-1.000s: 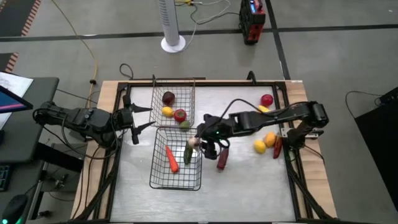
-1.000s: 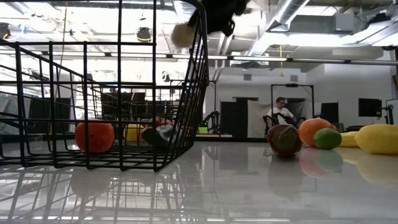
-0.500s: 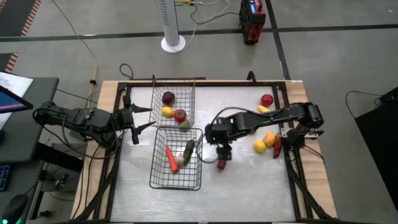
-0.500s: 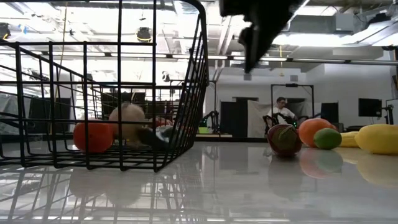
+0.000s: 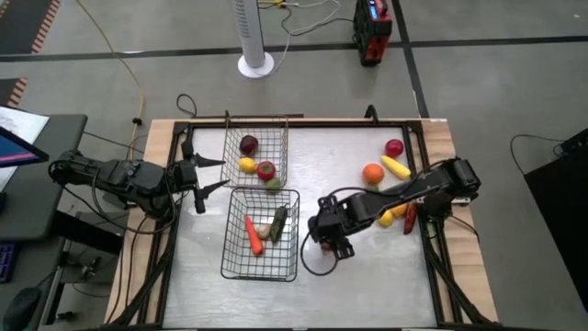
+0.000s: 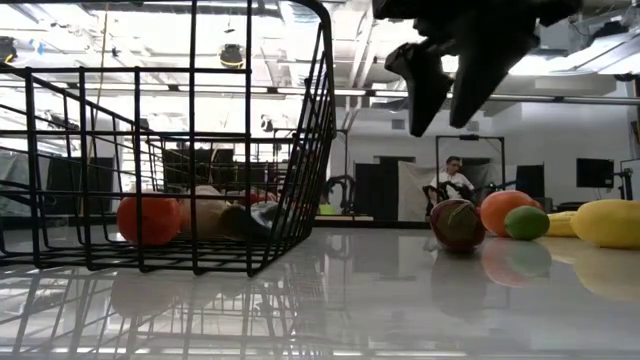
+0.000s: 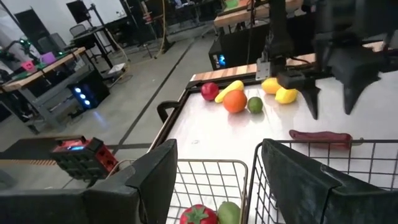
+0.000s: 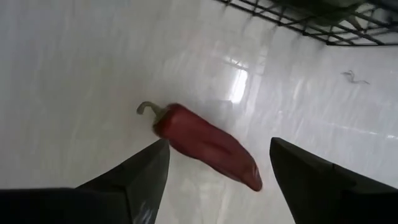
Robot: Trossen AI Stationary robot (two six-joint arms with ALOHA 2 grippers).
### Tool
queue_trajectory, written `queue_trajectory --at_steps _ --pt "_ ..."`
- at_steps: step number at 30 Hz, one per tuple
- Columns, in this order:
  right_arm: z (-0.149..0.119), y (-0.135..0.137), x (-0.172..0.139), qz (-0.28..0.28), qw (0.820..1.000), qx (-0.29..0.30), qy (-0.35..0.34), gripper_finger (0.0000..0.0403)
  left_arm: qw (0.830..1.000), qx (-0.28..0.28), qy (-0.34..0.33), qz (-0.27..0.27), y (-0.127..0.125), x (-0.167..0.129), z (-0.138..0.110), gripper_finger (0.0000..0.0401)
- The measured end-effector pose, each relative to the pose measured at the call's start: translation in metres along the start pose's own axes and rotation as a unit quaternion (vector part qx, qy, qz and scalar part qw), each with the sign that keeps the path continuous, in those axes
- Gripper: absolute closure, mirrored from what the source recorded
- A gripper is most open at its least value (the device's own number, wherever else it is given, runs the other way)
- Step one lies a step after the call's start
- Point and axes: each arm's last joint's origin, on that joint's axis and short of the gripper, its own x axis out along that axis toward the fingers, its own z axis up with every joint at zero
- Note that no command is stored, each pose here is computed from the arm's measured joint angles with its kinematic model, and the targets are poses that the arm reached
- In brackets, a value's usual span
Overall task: Sort produce into baskets
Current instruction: Put the left red chili pepper into the black wire basket
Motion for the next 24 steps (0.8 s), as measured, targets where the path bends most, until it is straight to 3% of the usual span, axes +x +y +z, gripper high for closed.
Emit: queue_trajectory --at_steps 7,11,17,24 --pt "0.005 0.022 0.036 -0.003 0.992 -0.115 0.048 0.0047 1.0 0.001 0.0 0.005 0.0 0.0 0.0 0.0178" --pt "0.005 0.023 0.048 -0.001 0.986 -0.145 0.083 0.0041 1.0 0.001 0.001 0.006 0.0 0.0 0.0 0.0178" --pt "0.005 0.026 0.071 0.007 0.972 -0.205 0.112 0.0066 1.0 0.002 0.002 0.005 0.0 0.0 0.0 0.0178" --pt "0.004 0.021 0.084 0.01 0.971 -0.202 0.13 0.0135 1.0 0.006 0.008 0.004 0.0 0.0 -0.002 0.0178"
